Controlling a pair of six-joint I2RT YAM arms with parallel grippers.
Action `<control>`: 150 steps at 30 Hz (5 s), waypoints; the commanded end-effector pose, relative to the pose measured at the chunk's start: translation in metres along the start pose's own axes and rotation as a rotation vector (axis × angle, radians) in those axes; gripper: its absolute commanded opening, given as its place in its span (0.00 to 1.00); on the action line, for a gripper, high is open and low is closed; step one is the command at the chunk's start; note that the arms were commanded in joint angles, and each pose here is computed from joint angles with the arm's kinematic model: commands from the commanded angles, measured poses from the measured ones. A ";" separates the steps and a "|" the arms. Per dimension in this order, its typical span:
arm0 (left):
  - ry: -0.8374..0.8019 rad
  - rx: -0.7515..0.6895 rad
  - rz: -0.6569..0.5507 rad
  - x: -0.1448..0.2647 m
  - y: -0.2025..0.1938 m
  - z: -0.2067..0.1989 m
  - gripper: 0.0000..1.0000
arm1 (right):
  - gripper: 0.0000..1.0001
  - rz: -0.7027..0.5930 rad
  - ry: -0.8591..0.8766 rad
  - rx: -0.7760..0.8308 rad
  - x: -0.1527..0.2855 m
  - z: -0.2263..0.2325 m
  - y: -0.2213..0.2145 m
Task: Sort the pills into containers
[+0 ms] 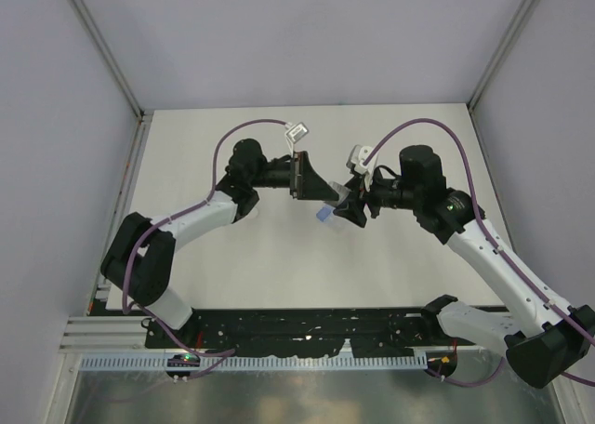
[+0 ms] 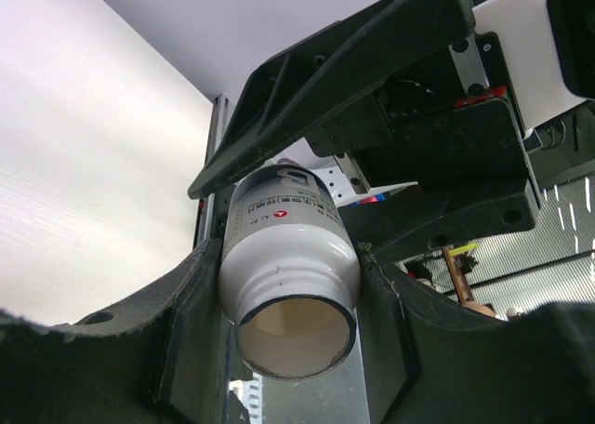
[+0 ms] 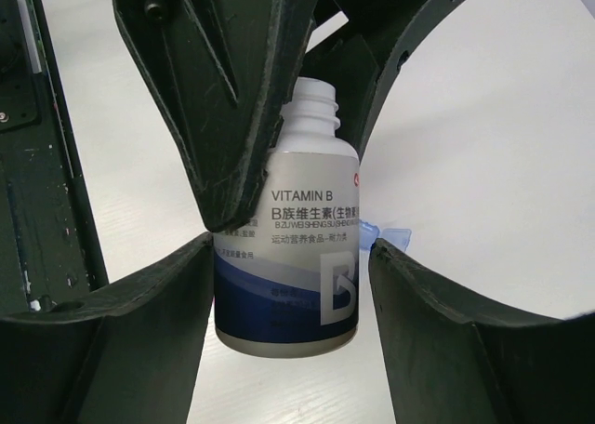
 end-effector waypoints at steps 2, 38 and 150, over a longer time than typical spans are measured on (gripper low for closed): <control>-0.060 -0.096 -0.026 0.007 0.005 -0.029 0.00 | 0.69 -0.070 -0.006 0.047 0.003 0.000 0.015; -0.063 -0.098 -0.023 0.009 0.003 -0.025 0.40 | 0.06 -0.088 -0.022 0.060 0.007 0.002 0.018; 0.483 -0.067 0.303 0.013 -0.031 0.179 0.59 | 0.06 -0.045 -0.073 -0.023 0.024 0.001 -0.034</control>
Point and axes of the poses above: each gripper's point midway between its finger pads, its own x axis back along the fingers, its own z axis along the line the jaws close on, y = z × x, the point moved 6 cm from there along x, back along the fingers, and after that the axes turned 1 degree about x, right-handed, at the moved point
